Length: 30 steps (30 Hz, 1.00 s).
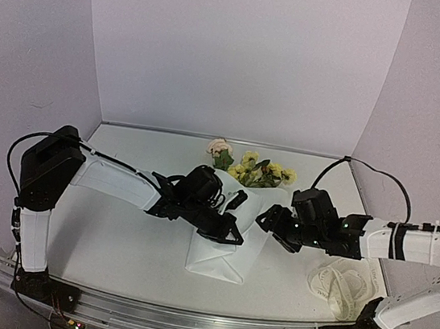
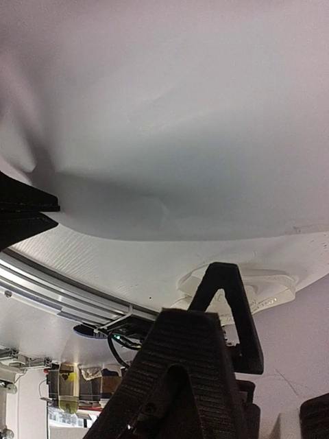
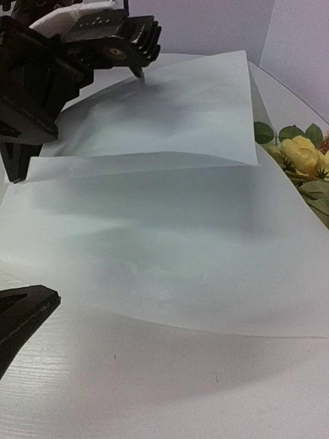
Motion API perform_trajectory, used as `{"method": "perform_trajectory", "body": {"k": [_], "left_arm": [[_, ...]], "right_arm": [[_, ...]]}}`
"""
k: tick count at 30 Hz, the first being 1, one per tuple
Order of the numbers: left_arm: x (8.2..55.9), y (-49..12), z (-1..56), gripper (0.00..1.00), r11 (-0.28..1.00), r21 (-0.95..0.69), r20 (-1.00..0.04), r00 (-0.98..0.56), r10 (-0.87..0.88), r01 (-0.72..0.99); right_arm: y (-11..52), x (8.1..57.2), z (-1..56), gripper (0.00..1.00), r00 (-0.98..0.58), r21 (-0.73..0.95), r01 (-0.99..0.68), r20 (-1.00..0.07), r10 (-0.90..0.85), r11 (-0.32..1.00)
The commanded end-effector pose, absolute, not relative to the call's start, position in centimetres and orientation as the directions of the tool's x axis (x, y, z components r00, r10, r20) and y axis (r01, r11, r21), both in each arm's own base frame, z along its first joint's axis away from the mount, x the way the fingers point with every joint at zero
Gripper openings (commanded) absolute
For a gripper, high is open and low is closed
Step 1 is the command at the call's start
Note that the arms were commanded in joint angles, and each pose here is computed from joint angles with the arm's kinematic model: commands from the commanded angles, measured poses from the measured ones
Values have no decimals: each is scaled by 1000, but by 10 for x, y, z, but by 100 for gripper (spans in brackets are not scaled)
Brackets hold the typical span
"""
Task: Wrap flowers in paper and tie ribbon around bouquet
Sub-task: Fold the 2/3-folded wrapping paper at the center of the board.
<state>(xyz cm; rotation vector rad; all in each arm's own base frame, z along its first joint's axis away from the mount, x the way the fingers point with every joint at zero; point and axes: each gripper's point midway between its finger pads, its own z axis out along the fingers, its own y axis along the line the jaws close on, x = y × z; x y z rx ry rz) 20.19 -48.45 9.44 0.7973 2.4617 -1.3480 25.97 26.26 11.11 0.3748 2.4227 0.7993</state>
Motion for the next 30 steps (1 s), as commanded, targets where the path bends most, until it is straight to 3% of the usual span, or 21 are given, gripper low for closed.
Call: {"method": "perform_trajectory", "body": {"k": [1,10,12,17,20,25,30], "left_arm": [[202,-497,111,0,383,-705,-478,-799,365,597],[200,-497,111,1,381,-692,-486,-786,381,613],[201,-498,111,2,383,-690,-488,-785,381,614],[202,-498,113,11,383,-684,-496,-781,380,621],[203,-494,122,22,385,-680,-511,-780,362,624],[208,-482,144,32,396,-679,-538,-786,304,618],[229,-452,161,31,429,-727,-516,-839,172,536]], "right_arm": [[292,277,132,72,-826,685,10,-405,392,729],[302,291,109,49,-854,670,60,-350,386,740],[303,291,104,39,-862,671,72,-331,385,738],[301,295,100,1,-860,664,82,-329,389,743],[296,298,99,0,-860,652,83,-335,385,754],[290,302,96,0,-876,568,43,-375,305,822],[296,306,91,0,-893,515,-11,-391,224,857]]}}
